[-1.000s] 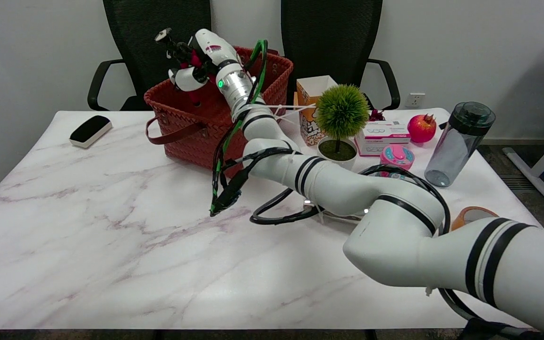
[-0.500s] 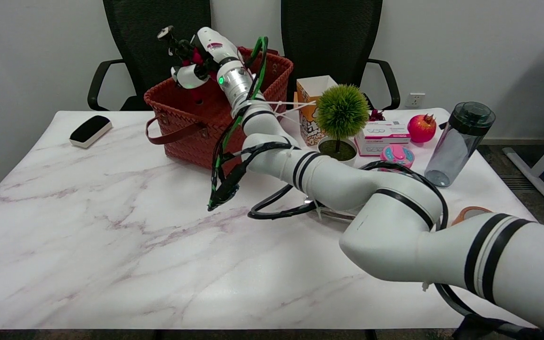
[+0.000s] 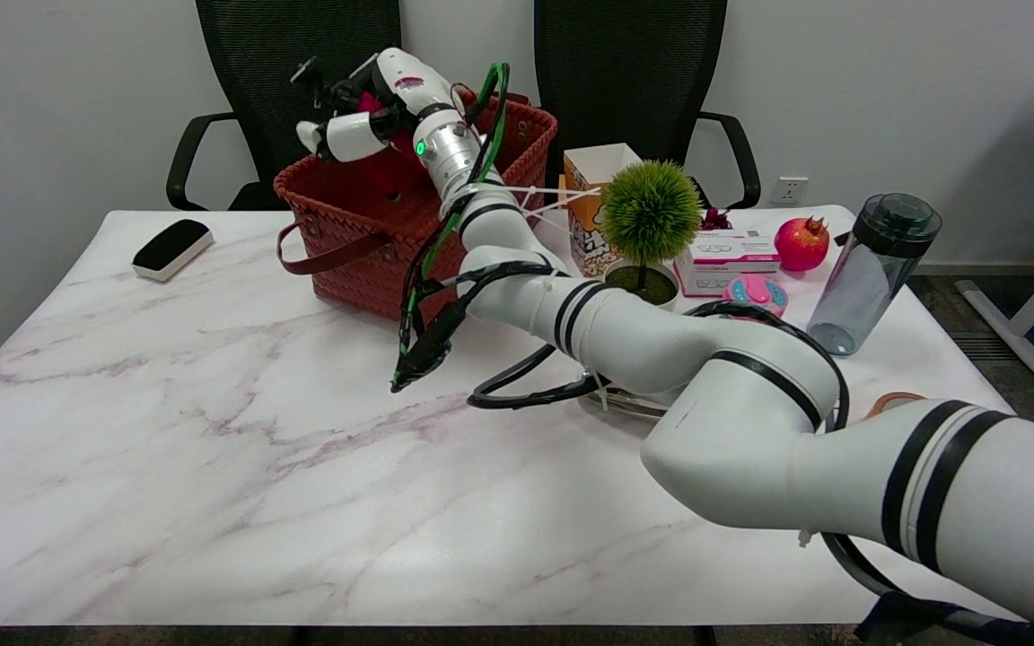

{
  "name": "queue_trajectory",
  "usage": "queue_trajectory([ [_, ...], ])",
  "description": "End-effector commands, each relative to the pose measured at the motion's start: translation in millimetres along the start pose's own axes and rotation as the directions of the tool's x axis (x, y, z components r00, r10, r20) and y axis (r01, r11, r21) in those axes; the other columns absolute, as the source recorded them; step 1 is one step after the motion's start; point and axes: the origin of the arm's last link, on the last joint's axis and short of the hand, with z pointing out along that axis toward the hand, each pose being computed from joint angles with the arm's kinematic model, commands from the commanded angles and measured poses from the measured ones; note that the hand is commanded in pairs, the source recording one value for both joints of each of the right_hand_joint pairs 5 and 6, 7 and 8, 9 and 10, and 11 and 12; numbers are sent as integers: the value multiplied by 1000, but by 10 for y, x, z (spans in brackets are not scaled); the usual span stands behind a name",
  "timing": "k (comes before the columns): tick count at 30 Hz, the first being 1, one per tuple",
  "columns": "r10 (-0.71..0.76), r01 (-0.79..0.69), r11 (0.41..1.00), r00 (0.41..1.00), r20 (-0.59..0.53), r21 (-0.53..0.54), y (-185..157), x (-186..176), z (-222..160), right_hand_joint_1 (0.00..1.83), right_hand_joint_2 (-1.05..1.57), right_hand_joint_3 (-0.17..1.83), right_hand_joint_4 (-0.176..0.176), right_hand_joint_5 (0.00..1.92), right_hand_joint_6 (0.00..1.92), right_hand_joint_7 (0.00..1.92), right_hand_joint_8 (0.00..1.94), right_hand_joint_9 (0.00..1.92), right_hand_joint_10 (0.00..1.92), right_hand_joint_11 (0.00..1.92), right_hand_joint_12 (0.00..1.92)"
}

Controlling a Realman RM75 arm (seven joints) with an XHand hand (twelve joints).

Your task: Place the flexible tripod into the brown storage basket.

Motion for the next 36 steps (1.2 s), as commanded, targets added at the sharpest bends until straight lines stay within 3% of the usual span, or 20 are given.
queue_trajectory([
  [1,-15,15,1000,1000,15,-11,25,-5,11,971,44,815,0,527,527,1374,1374,1235,1235,1757,1757],
  [3,-20,20,1000,1000,16,-8,20,-8,10,1001,23,725,0,378,378,1083,1083,766,766,1342,1342],
  [4,-21,21,1000,1000,16,-6,15,-7,10,987,9,705,0,287,287,875,875,555,555,1045,1045],
  [5,-22,22,1000,1000,16,-5,14,-6,11,974,-15,692,0,185,185,625,625,408,408,697,697],
  [6,-22,22,1000,1000,16,-5,14,-6,11,964,-28,655,0,141,141,494,494,333,333,494,494],
  [7,-24,24,1000,1000,15,-4,14,-3,12,947,-51,624,0,69,69,388,388,216,216,149,149],
  [8,-24,24,1000,1000,15,-3,14,-2,12,930,-68,575,0,9,9,302,302,109,109,2,2],
  [10,-24,24,1000,1000,15,-3,14,-2,12,917,-64,513,0,0,0,167,167,5,5,0,0],
  [13,-26,26,1000,1000,14,-2,15,4,13,896,-48,407,0,0,0,0,0,0,0,0,0],
  [17,-24,24,1000,1000,10,5,3,14,12,844,-79,378,0,0,0,0,0,0,0,0,0],
  [20,-12,13,1000,1000,-10,23,14,52,-20,762,-90,107,0,0,0,0,0,0,0,0,0],
  [23,22,-19,998,999,-42,54,33,170,-57,711,-82,-26,0,0,0,0,0,0,0,0,0],
  [36,244,-233,964,967,-76,132,297,489,-637,660,134,-175,0,0,0,0,0,0,0,0,0],
])
